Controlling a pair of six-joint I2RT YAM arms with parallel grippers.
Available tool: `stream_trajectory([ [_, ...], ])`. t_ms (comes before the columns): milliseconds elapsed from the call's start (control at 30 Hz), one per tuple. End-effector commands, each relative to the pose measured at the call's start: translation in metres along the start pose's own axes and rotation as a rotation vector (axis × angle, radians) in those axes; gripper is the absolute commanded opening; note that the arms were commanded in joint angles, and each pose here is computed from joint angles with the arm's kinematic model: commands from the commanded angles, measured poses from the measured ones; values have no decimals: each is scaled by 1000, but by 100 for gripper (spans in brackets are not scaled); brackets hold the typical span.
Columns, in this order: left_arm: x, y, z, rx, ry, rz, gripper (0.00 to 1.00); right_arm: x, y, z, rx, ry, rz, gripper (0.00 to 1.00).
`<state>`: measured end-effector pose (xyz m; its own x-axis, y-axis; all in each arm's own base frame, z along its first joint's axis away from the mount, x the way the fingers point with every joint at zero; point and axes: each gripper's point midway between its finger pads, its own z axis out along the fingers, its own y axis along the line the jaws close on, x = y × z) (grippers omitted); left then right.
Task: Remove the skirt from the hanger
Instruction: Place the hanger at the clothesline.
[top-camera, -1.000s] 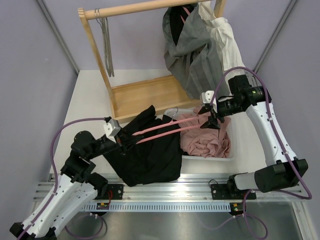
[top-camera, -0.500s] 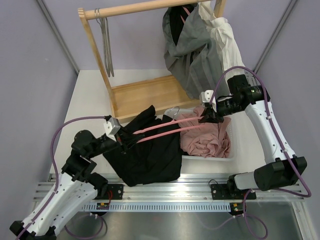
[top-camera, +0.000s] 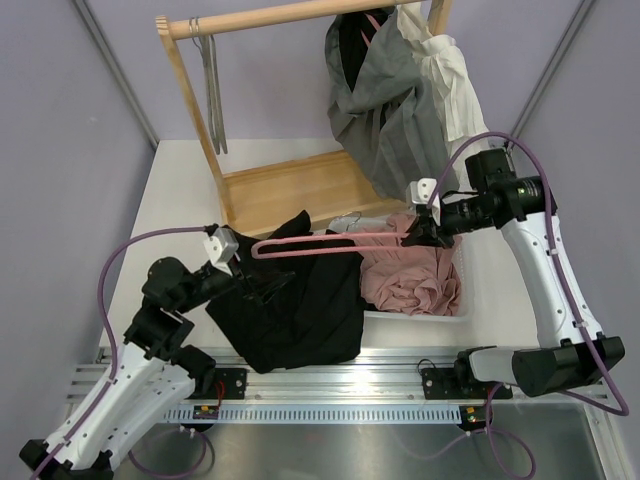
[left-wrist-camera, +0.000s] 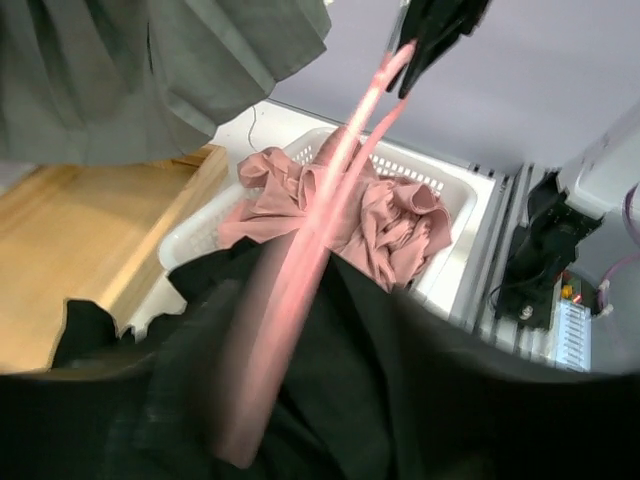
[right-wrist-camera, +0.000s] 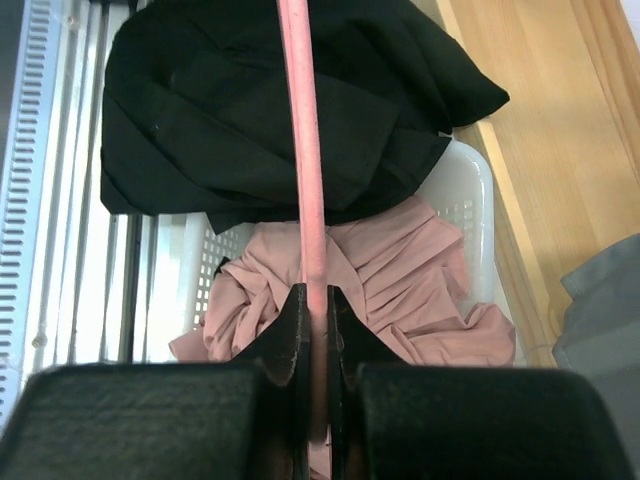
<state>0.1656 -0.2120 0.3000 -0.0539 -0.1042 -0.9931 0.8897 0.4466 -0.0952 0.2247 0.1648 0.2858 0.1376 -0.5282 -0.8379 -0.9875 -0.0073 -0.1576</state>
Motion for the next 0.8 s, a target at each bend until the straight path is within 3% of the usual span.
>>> stream_trajectory([
  [0,-30,10,1,-75,-72,17,84,-21,54,-14,-114,-36,232,0],
  [133,-49,25,-10,-191,-107,60,99,-30,46,-18,-81,-44,252,0],
  [267,-65,45,-31,-370,-114,66,99,-44,30,-23,20,-64,355,0],
  [333,-72,49,-43,-429,-124,68,99,-52,9,-28,121,-85,333,0],
  [467,-64,50,-53,-462,-109,62,99,-62,-34,-39,345,-119,466,0],
  [633,-40,56,-59,-505,-73,-8,99,-84,-75,-41,569,-119,461,0],
  [700,-37,55,-62,-513,-82,-28,99,-101,-80,-33,583,-140,453,0],
  [767,-33,56,-64,-522,-84,-41,99,-103,-101,-27,661,-140,523,0],
])
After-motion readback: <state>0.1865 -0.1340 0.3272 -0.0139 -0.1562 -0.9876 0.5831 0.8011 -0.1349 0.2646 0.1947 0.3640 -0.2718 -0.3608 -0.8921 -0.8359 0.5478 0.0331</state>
